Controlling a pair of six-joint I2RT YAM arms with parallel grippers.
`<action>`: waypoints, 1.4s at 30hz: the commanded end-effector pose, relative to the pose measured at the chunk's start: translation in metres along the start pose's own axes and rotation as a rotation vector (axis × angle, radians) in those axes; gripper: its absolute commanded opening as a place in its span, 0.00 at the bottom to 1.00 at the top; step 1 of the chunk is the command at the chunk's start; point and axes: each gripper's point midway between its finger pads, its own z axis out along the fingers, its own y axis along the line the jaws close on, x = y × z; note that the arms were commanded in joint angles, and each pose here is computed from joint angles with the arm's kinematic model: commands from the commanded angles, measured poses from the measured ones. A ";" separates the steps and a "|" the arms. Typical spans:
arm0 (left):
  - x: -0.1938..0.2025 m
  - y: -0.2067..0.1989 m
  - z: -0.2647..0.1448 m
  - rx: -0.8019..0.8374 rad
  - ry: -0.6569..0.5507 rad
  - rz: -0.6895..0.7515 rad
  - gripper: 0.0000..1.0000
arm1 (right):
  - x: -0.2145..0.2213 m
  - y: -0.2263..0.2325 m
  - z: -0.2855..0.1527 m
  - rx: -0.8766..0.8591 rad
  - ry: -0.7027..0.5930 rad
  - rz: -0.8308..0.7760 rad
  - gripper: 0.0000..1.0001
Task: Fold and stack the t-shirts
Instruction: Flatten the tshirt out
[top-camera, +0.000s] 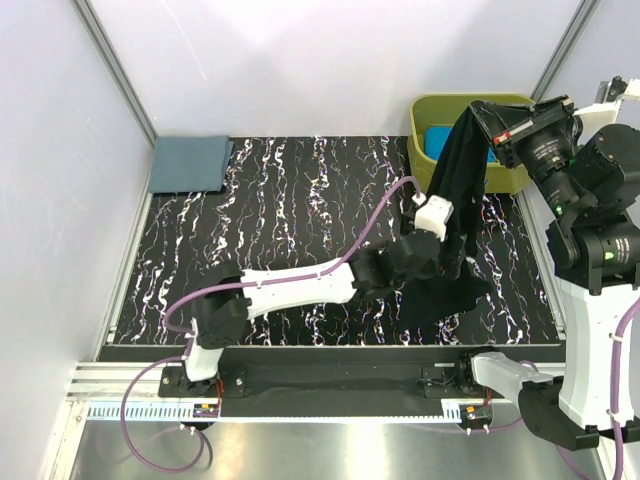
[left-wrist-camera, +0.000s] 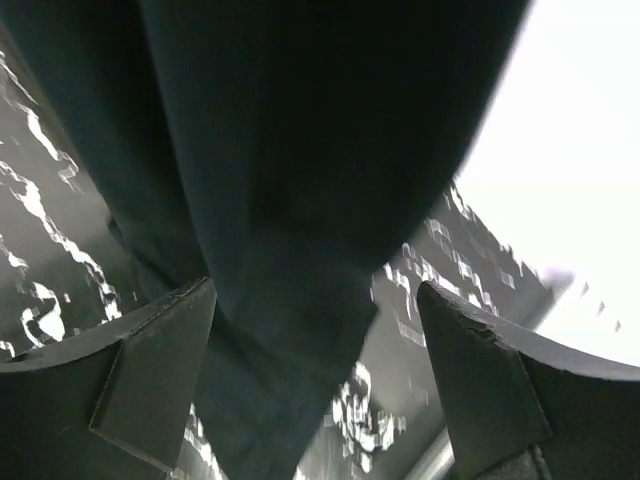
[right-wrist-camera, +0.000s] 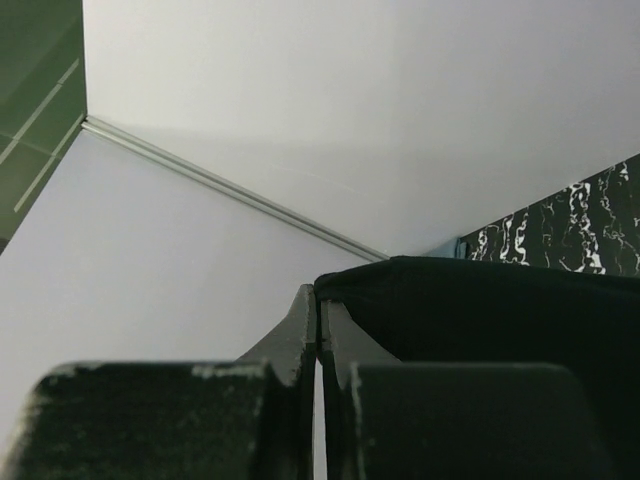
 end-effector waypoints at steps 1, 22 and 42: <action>-0.048 -0.004 0.007 -0.053 -0.139 -0.055 0.84 | -0.010 0.038 -0.018 -0.126 -0.025 0.038 0.00; -0.073 0.021 -0.030 -0.071 -0.089 0.084 0.00 | -0.009 0.020 -0.024 -0.073 -0.050 -0.015 0.00; -0.144 -0.004 -0.301 0.482 0.008 -0.071 0.00 | -0.101 0.080 -0.042 -0.150 -0.459 -0.554 0.00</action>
